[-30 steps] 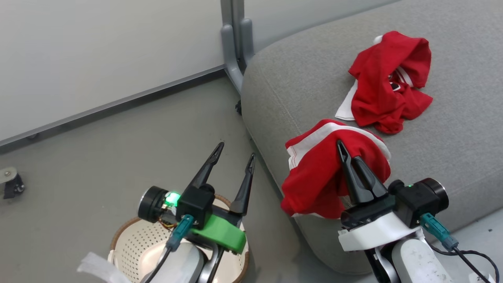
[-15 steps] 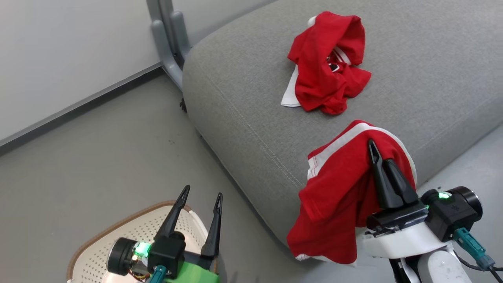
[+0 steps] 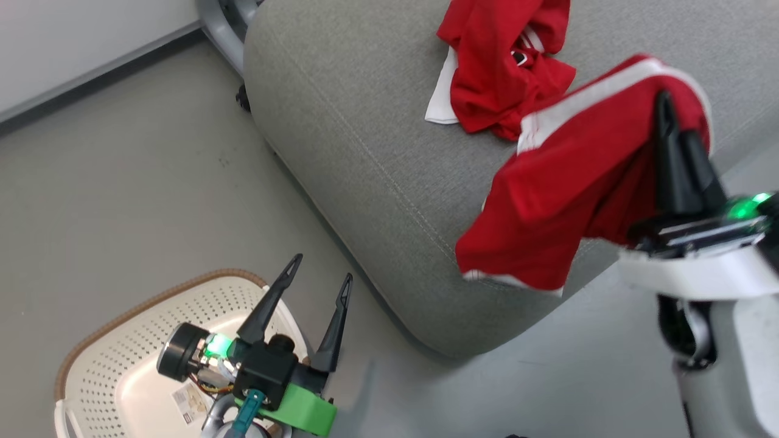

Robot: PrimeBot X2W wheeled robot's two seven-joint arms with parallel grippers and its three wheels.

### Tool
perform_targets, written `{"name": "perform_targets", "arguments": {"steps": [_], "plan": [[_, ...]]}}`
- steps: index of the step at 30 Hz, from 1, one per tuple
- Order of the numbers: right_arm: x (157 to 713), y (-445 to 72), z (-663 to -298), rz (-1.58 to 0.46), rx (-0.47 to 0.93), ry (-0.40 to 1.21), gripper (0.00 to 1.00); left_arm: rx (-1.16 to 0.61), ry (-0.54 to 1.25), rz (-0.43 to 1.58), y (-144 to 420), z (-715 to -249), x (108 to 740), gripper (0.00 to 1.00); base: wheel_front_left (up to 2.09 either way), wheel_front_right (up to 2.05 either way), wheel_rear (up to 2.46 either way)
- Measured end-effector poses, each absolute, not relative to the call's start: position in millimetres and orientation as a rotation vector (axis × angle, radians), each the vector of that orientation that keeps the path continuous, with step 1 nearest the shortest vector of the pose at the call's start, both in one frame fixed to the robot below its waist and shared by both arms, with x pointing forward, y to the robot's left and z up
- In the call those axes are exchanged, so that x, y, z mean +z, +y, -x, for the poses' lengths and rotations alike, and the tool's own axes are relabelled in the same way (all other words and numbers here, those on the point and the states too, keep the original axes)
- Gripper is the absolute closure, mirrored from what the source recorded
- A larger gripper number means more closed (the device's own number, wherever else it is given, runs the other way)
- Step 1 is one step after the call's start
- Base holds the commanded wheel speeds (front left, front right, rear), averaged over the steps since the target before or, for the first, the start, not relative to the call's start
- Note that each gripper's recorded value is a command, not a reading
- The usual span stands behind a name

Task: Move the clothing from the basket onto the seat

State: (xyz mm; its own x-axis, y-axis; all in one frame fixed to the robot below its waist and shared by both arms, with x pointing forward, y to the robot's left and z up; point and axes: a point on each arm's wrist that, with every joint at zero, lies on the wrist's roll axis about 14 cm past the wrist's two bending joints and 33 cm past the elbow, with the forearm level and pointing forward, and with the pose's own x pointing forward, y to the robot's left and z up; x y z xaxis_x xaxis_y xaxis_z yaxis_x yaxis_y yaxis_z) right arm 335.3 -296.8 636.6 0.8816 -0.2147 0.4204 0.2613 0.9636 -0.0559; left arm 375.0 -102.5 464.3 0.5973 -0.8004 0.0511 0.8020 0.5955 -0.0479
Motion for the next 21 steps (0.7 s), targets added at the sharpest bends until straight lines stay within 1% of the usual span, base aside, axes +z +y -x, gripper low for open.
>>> {"name": "perform_targets", "arguments": {"steps": [5, 9, 11, 14, 15, 18, 19, 20, 21], "plan": [[680, -325, -385, 0.248, -0.210, -0.501, 1.00, -0.902, -0.018, 0.064, -97, -399, 447, 0.00, 0.00, 0.00, 0.00], [713, -357, -422, 0.352, -0.237, -0.549, 1.00, -0.875, -0.003, 0.066, -91, -414, 432, 0.00, 0.00, 0.00, 0.00], [718, -373, -441, 0.371, -0.257, -0.544, 1.00, -0.854, 0.007, 0.072, -86, -422, 424, 0.00, 0.00, 0.00, 0.00], [706, -395, -472, 0.390, -0.278, -0.488, 1.00, -0.814, 0.022, 0.073, -76, -433, 413, 0.00, 0.00, 0.00, 0.00], [685, -407, -495, 0.369, -0.289, -0.427, 1.00, -0.786, 0.035, 0.071, -68, -440, 405, 0.00, 0.00, 0.00, 0.00], [635, -419, -522, 0.302, -0.306, -0.309, 1.00, -0.747, 0.064, 0.068, -56, -444, 393, 0.00, 0.00, 0.00, 0.00], [612, -421, -531, 0.280, -0.307, -0.257, 0.95, -0.725, 0.075, 0.070, -50, -446, 389, 0.00, 0.00, 0.00, 0.00], [599, -420, -538, 0.266, -0.303, -0.230, 0.81, -0.712, 0.082, 0.071, -47, -448, 386, 0.00, 0.00, 0.00, 0.00], [584, -417, -546, 0.250, -0.295, -0.204, 0.56, -0.698, 0.091, 0.068, -42, -449, 383, 0.00, 0.00, 0.00, 0.00]]}}
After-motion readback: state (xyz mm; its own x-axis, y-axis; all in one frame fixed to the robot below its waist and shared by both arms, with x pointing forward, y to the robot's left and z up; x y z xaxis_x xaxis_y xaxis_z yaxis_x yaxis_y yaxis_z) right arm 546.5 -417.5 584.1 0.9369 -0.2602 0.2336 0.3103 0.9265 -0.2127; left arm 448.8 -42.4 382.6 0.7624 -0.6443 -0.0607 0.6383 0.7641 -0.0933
